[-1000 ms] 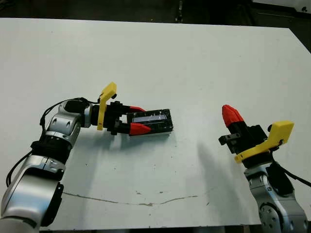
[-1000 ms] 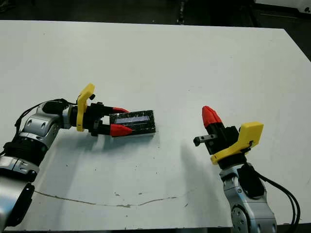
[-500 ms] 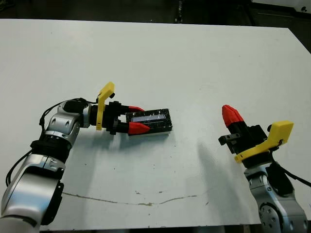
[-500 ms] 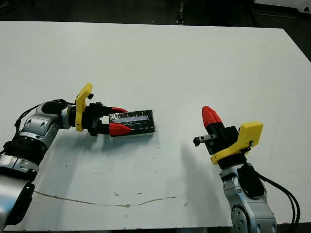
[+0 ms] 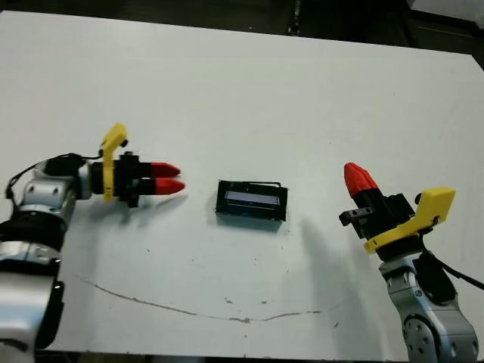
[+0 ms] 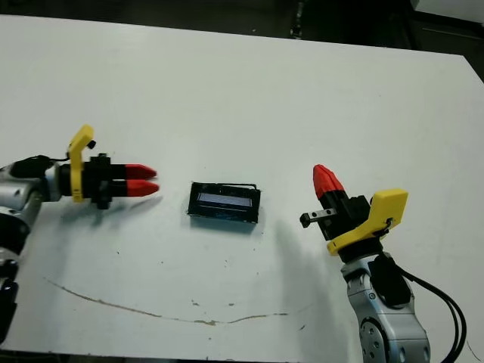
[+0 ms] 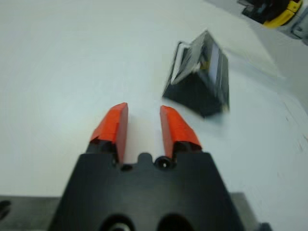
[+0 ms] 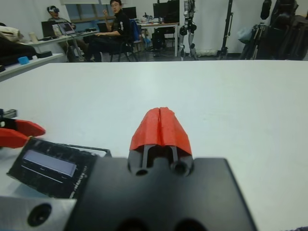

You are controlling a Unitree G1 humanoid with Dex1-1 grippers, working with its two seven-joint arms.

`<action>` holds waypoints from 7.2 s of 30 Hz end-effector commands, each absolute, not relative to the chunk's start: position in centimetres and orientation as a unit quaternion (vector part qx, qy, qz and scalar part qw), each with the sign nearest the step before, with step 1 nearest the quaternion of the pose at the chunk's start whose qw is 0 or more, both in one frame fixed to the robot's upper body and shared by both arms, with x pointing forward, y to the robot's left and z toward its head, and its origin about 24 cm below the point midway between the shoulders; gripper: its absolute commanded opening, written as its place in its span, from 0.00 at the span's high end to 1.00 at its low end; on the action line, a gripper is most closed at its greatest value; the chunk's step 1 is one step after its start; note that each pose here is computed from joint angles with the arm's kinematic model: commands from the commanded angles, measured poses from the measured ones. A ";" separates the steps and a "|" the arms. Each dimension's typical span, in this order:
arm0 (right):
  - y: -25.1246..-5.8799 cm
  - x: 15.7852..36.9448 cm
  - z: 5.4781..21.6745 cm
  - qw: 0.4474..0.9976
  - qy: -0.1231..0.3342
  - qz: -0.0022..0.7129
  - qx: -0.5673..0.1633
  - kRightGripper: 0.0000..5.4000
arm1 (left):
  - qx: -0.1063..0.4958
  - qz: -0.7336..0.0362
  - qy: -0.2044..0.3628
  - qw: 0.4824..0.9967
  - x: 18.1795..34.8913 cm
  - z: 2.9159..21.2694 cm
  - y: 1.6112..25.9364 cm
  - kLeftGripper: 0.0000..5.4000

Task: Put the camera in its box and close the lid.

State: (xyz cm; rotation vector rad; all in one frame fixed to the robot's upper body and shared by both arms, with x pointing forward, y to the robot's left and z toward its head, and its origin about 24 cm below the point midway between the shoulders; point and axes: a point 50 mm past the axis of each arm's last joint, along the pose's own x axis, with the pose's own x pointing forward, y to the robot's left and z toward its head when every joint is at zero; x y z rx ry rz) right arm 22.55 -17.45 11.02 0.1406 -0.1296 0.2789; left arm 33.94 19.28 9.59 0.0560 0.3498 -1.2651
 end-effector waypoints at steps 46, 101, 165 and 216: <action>-17.7 22.3 10.4 0.987 -0.045 0.136 0.075 1.00 | 0.171 -0.335 -0.126 0.918 30.8 17.7 18.7 0.00; -17.6 22.3 10.2 0.985 -0.050 0.148 0.080 1.00 | 0.512 -0.556 -0.048 0.653 26.6 14.9 13.3 0.00; -17.8 22.2 10.3 0.986 -0.049 0.140 0.077 1.00 | 0.491 -0.569 -0.043 0.658 28.2 13.4 13.2 0.74; -17.7 22.2 10.4 0.987 -0.049 0.139 0.070 1.00 | 0.346 -0.587 0.112 0.723 28.4 9.6 13.2 0.62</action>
